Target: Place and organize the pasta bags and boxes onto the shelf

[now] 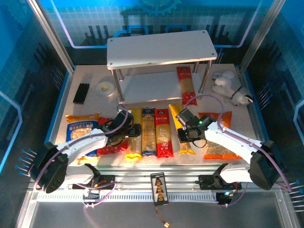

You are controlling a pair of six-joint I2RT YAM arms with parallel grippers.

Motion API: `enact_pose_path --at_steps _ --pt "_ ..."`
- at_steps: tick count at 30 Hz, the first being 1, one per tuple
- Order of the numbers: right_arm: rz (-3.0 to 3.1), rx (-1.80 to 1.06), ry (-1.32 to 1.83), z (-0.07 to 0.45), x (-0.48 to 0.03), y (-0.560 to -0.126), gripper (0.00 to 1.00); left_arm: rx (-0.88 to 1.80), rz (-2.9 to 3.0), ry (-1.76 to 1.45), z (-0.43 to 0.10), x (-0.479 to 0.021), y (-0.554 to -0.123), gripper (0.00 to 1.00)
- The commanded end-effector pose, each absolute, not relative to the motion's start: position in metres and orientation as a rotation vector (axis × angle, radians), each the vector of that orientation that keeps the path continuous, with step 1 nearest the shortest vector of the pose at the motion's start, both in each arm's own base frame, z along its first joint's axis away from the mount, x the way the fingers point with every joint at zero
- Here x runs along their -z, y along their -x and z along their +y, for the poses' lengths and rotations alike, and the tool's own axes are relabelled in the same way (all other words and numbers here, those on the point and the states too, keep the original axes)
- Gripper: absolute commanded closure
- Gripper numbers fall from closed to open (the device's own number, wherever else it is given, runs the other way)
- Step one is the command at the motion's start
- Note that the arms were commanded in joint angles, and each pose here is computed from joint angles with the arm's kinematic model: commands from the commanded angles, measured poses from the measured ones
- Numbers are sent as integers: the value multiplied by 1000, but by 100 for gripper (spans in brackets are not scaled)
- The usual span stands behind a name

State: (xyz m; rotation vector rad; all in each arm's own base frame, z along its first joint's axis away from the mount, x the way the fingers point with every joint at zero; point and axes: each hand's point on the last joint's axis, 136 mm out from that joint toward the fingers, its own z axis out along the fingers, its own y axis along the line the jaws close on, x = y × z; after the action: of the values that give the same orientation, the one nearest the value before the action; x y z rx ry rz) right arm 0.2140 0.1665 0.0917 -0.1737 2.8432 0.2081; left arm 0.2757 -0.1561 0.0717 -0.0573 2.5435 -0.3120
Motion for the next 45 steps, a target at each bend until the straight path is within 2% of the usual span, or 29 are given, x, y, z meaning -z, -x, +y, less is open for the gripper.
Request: enact_pose_path --at_steps 1,6,11,20,26,32,45 --pt "2651 -307 213 188 -148 -244 100 363 2511 64 -160 -86 -280 24" --pt "2567 -287 253 201 -180 -279 100 371 2502 62 -161 -91 -280 24" --pt "2513 -268 245 211 -199 -331 100 374 2495 62 -161 -94 -280 24" --pt "2489 -158 205 206 -191 -425 100 354 2498 60 -157 -92 -279 24" --pt "2449 -68 187 203 -189 -468 100 353 2492 59 -156 -94 -279 23" --pt "2460 -34 152 200 -173 -492 100 351 2494 56 -155 -95 -280 23" --pt "2511 2 74 183 -139 -505 100 344 2491 57 -152 -98 -280 23"
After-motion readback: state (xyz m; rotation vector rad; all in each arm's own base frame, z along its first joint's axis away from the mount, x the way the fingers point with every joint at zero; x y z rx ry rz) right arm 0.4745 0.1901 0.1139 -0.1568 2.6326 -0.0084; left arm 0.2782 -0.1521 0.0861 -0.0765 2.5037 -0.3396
